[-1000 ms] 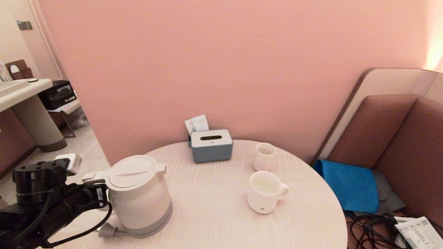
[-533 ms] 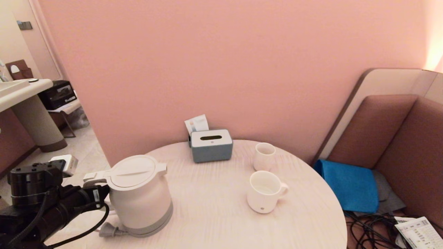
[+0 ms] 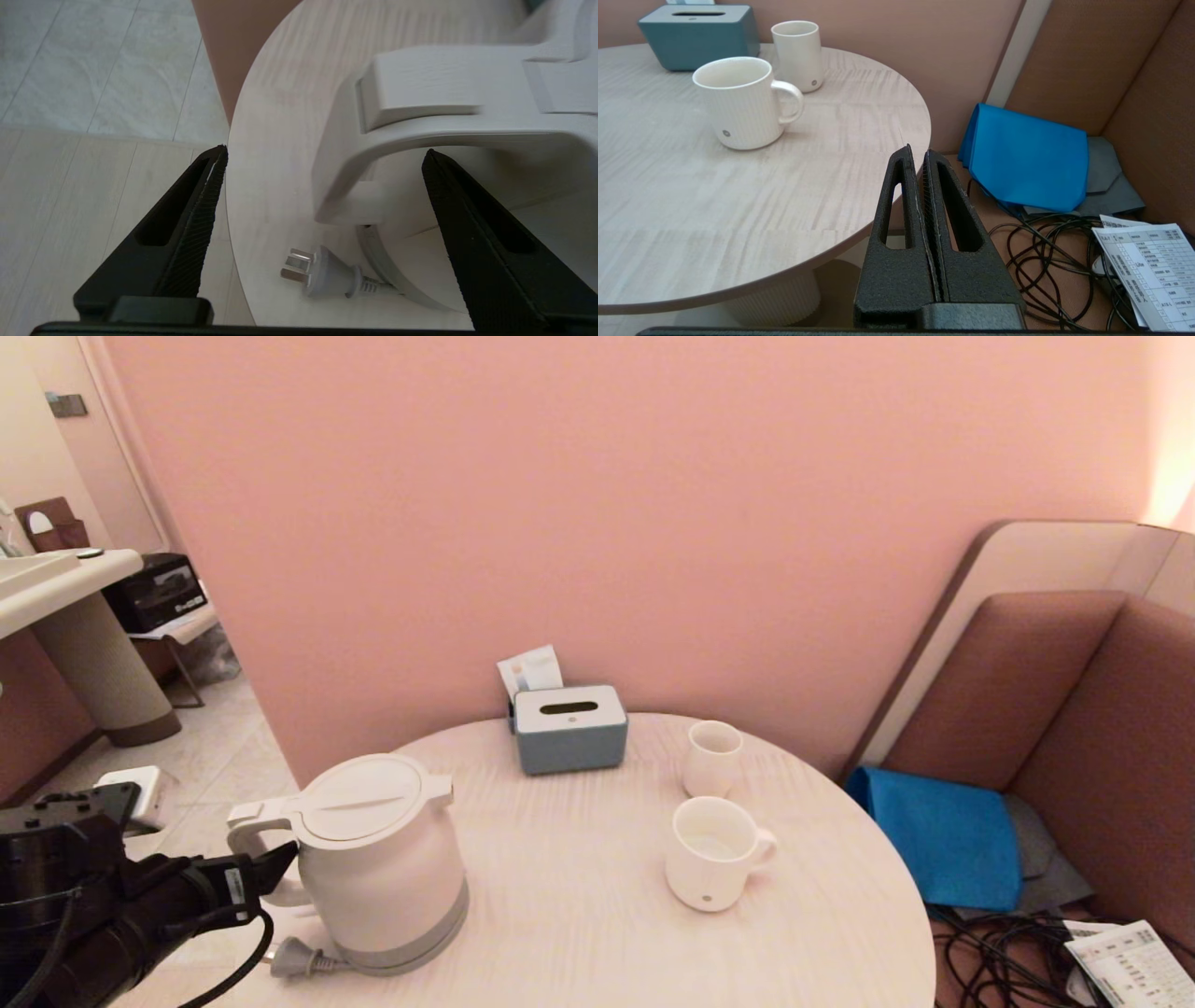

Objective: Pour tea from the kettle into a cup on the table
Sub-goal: Put down the kettle on the table, then pick up the cup

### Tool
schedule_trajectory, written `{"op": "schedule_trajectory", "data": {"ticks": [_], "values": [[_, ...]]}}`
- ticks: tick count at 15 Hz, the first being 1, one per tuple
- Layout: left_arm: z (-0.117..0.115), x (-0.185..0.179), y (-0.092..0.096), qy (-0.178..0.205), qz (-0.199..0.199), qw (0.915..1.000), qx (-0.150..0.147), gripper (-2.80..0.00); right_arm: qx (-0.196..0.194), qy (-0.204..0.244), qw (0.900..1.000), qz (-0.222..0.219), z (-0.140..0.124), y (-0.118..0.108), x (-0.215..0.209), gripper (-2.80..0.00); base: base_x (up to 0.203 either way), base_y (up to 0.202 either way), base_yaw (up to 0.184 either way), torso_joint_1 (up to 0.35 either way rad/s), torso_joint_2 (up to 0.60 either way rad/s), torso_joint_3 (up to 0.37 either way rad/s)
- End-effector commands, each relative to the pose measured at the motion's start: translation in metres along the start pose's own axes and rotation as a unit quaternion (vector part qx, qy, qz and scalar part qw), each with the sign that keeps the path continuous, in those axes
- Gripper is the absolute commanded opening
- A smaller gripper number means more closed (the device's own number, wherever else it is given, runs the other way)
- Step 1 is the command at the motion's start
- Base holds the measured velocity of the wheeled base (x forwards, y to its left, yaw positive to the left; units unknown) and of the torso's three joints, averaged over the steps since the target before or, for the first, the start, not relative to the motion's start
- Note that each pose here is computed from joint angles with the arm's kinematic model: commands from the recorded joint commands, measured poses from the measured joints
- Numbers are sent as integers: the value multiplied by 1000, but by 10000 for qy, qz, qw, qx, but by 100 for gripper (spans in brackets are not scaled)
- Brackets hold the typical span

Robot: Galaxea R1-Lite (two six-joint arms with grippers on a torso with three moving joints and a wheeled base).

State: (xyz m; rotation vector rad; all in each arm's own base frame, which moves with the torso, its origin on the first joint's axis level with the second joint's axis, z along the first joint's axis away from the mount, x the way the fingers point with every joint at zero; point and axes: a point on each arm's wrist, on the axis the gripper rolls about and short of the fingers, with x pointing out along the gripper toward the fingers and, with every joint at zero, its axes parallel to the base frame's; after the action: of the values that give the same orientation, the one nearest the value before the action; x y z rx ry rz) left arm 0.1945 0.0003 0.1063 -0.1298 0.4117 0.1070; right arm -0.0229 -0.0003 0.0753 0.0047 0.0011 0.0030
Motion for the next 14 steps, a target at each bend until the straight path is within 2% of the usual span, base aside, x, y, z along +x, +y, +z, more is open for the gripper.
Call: {"op": "schedule_trajectory", "data": {"ticks": [1,6,9,11,12,14], "values": [[5,-12,0,-182,-17,9998,-3,0,0,8,10000,0,0,0,0,-280,0,0,0,0,0,0],[15,-51,1,37,-191,9998,46,0,0,7,10000,0,0,0,0,-280,0,0,0,0,0,0],[21,-99,-1,138,-395,9990,163,0,0,6,10000,0,0,0,0,-280,0,0,0,0,0,0],[25,-139,2,-390,-551,9974,244,0,0,3,10000,0,0,0,0,-280,0,0,0,0,0,0],[23,-157,5,-681,-587,9951,421,0,0,5,10000,0,0,0,0,-280,0,0,0,0,0,0],[14,-188,12,-1245,-454,9863,978,0,0,2,10000,0,0,0,0,-280,0,0,0,0,0,0]]}}
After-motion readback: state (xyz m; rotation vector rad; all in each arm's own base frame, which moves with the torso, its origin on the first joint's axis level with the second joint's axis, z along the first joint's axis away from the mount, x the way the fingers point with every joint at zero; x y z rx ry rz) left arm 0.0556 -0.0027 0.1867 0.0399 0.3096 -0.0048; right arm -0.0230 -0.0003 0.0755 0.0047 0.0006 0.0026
